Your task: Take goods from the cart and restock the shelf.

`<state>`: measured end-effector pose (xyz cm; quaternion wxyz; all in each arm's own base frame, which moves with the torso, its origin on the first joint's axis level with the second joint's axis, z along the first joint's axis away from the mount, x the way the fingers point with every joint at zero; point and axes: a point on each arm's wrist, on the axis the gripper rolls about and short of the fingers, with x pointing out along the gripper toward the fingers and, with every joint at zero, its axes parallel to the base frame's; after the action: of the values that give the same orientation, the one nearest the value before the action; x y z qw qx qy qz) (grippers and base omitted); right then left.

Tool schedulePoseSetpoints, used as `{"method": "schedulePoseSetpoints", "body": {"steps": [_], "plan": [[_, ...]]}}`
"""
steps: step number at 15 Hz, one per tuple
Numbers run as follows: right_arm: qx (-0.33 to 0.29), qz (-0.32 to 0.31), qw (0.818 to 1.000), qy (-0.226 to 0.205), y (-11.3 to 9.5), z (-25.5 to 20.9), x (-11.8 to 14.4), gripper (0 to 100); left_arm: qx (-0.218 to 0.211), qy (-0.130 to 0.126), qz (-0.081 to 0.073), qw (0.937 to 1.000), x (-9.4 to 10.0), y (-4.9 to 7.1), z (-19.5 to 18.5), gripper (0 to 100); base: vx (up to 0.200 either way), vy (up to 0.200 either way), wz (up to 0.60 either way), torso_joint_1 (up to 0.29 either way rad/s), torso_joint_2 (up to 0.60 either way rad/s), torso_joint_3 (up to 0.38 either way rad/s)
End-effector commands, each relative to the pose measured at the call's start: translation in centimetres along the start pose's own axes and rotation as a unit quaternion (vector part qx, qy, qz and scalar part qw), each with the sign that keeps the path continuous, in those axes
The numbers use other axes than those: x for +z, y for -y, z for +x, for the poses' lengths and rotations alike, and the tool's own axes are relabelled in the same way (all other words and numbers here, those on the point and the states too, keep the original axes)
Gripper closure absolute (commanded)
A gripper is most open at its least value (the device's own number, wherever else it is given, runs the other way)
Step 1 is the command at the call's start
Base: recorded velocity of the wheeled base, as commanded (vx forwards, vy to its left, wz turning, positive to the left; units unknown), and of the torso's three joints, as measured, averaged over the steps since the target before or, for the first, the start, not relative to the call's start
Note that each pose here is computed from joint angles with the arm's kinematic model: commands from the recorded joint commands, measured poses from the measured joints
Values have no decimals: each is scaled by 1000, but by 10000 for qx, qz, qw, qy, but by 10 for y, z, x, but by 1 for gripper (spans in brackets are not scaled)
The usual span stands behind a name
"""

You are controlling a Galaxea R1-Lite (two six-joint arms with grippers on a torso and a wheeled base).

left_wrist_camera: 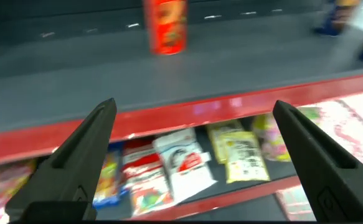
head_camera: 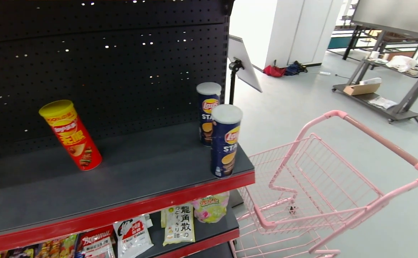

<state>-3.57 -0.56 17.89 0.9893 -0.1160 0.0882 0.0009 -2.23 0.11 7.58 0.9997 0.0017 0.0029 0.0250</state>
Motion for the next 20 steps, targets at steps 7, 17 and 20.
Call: {"method": "schedulePoseSetpoints", "body": {"steps": [7,17,20], "plan": [[-73,14,9996,266,-3,-10,-19,100,3,-2,-1,10000,0,0,0,0,0,0,257,4,1,-2],[-6,385,9983,426,-7,-12,-35,100,3,-2,-1,10000,0,0,0,0,0,20,0,0,0,1],[189,620,9970,433,-8,-11,-36,100,3,-2,7,10000,0,0,0,0,0,200,0,-4,2,-1]]}}
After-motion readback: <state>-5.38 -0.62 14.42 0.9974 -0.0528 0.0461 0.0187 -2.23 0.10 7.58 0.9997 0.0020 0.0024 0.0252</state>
